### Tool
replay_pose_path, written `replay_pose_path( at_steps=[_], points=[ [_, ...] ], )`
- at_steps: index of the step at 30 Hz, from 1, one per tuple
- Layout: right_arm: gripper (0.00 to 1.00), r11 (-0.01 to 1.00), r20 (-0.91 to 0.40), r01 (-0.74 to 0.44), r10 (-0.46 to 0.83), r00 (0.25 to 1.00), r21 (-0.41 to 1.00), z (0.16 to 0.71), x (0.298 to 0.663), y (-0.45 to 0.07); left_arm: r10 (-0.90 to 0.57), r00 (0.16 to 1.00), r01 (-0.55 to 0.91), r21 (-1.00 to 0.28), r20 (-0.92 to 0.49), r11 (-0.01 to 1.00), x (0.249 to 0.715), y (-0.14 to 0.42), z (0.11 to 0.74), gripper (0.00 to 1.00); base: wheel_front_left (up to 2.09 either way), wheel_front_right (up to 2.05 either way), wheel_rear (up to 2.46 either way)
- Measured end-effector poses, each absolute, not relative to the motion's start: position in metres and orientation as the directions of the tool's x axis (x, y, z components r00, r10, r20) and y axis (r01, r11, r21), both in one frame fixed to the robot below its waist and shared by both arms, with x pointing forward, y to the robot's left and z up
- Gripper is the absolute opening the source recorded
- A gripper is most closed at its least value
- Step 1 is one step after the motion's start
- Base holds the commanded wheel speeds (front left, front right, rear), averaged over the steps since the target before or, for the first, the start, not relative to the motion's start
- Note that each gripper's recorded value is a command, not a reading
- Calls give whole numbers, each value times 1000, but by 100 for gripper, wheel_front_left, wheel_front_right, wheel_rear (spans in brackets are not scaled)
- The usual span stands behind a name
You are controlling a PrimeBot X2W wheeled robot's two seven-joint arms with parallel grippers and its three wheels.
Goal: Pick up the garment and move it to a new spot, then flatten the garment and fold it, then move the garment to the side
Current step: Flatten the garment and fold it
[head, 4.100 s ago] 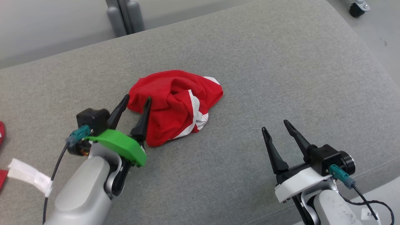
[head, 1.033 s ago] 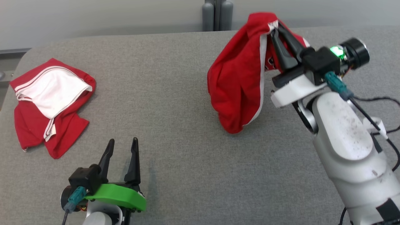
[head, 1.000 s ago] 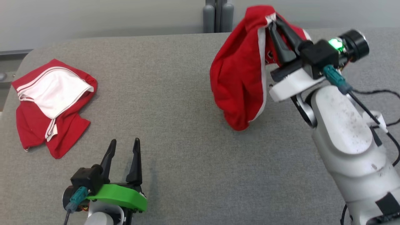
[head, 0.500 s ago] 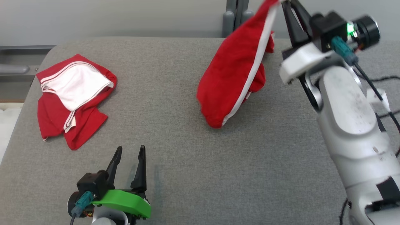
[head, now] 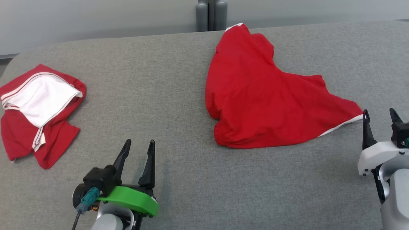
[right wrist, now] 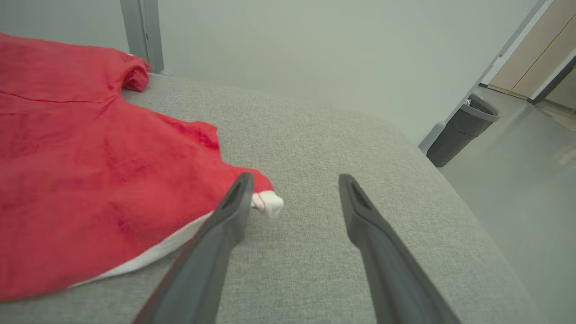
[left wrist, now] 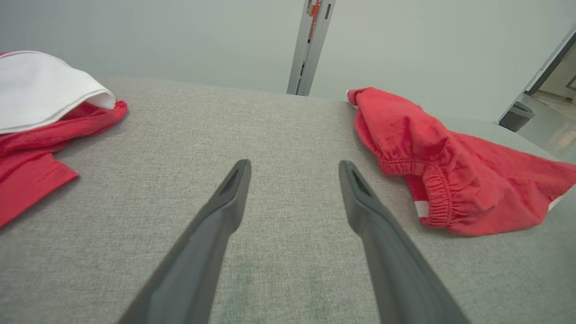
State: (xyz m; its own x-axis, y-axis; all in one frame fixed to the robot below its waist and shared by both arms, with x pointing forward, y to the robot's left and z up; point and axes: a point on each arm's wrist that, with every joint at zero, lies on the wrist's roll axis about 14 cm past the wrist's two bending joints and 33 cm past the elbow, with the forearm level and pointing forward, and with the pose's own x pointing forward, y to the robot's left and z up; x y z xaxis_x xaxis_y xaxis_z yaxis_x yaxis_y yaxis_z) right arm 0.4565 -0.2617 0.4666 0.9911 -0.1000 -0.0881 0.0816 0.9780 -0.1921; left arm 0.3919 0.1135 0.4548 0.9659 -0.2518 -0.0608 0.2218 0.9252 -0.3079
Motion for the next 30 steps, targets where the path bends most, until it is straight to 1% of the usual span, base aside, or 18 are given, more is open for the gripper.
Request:
replay_pose_path(
  at_steps=[3,6,11,15,18,21,25,28,30],
  points=[
    [100,976,-76,114,-130,989,-186,467,445,-267,-299,952,266,-308,-63,913,394,99,453,100,0,0,0],
    [100,977,-27,121,-128,991,-178,480,443,-262,-352,934,317,-317,-60,894,395,82,453,100,0,0,0],
    [100,984,57,85,-77,995,-156,502,451,-239,-437,897,394,-330,-64,858,400,56,449,100,0,0,0],
    [100,988,87,43,-30,996,-145,508,458,-223,-512,857,464,-346,-60,816,406,33,447,100,0,0,0],
    [100,995,105,11,-1,994,-96,510,465,-212,-572,817,505,-388,-74,771,406,16,439,100,0,0,0],
    [100,998,115,3,5,993,-70,511,469,-210,-629,770,540,-421,-102,729,402,1,426,100,0,0,0],
    [100,998,108,0,6,994,-60,507,470,-211,-666,731,545,-461,-147,700,401,-7,407,100,0,0,0],
    [100,998,99,3,2,995,-55,502,469,-213,-710,687,568,-493,-157,659,397,-19,400,100,0,0,0],
    [100,998,90,9,-3,996,-60,499,468,-216,-722,673,572,-505,-160,646,399,-23,397,100,0,0,0]
  ],
)
